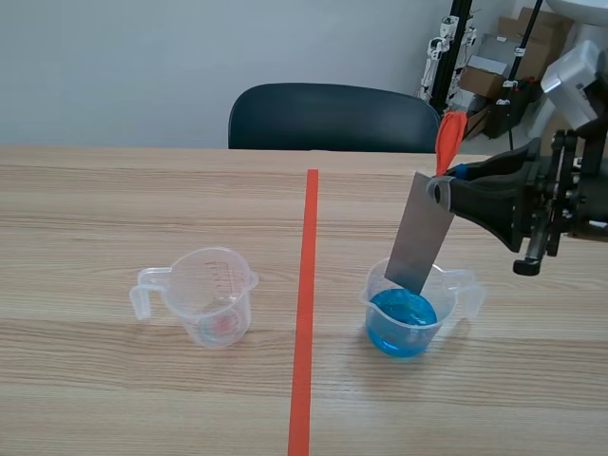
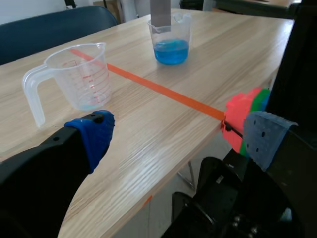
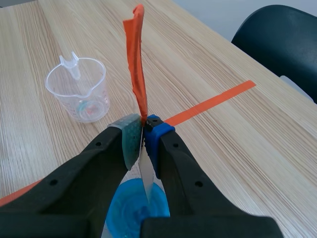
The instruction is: Do the redox reaction experiment. raise the plate out of the solution
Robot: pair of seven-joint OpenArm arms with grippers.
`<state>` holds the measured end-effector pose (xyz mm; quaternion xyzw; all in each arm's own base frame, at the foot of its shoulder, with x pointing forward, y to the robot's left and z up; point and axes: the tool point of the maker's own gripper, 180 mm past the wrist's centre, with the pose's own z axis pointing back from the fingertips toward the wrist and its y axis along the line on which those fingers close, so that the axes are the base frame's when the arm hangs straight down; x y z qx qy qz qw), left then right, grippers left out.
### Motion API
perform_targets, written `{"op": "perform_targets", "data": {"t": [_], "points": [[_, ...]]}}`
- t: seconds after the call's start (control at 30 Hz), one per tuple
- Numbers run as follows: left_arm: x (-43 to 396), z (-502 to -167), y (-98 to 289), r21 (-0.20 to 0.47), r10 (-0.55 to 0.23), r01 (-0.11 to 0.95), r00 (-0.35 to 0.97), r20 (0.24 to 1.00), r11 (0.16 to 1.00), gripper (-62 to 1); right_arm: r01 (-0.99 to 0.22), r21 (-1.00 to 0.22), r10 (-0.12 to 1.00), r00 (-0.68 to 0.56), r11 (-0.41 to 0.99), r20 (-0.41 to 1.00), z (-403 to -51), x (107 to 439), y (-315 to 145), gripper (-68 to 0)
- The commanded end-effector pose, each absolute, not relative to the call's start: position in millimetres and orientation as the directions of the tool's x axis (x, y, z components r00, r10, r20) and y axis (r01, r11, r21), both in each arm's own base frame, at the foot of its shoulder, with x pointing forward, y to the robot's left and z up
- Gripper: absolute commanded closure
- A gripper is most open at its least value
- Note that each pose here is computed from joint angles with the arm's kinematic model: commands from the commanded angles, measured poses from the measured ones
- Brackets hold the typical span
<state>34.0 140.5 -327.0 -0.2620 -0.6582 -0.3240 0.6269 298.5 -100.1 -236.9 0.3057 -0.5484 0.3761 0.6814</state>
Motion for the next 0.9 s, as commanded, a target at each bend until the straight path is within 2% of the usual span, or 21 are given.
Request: {"op": "perform_targets", "data": {"t": [0.0, 0.13, 0.23, 0.4, 0.53, 0.6, 0.7, 0.87], "points": [[39, -315, 158, 0.128, -0.068, 0.720, -0.112, 0.991, 0.682, -48.5, -0.845, 0.007, 0.162, 0.111, 0.534, 0.980, -232, 298, -103, -0.6], [52, -296, 203, 0.169, -0.111, 0.631, -0.131, 0.985, 0.757, -37.7, -0.845, 0.026, 0.160, 0.132, 0.534, 0.978, -239, 293, -103, -0.6], [65, -278, 228, 0.222, -0.150, 0.607, -0.168, 0.974, 0.763, -29.9, -0.845, 0.032, 0.160, 0.138, 0.534, 0.977, -241, 291, -103, -0.6], [87, -258, 244, 0.316, -0.214, 0.664, -0.233, 0.949, 0.678, -18.8, -0.845, 0.032, 0.160, 0.138, 0.534, 0.977, -241, 290, -103, -0.6], [104, -248, 247, 0.369, -0.252, 0.714, -0.271, 0.929, 0.594, -13.5, -0.847, 0.029, 0.158, 0.132, 0.531, 0.979, -239, 290, -103, -0.6], [114, -243, 245, 0.379, -0.257, 0.738, -0.280, 0.925, 0.559, -10.7, -0.851, 0.022, 0.161, 0.125, 0.525, 0.979, -236, 289, -103, -0.6], [131, -237, 242, 0.351, -0.240, 0.774, -0.260, 0.935, 0.528, -3.7, -0.863, 0.005, 0.157, 0.098, 0.505, 0.983, -226, 286, -99, -0.6], [161, -226, 235, 0.337, -0.233, 0.808, -0.253, 0.939, 0.483, -2.9, -0.887, -0.029, 0.165, 0.054, 0.460, 0.985, -210, 278, -91, -0.6]]}}
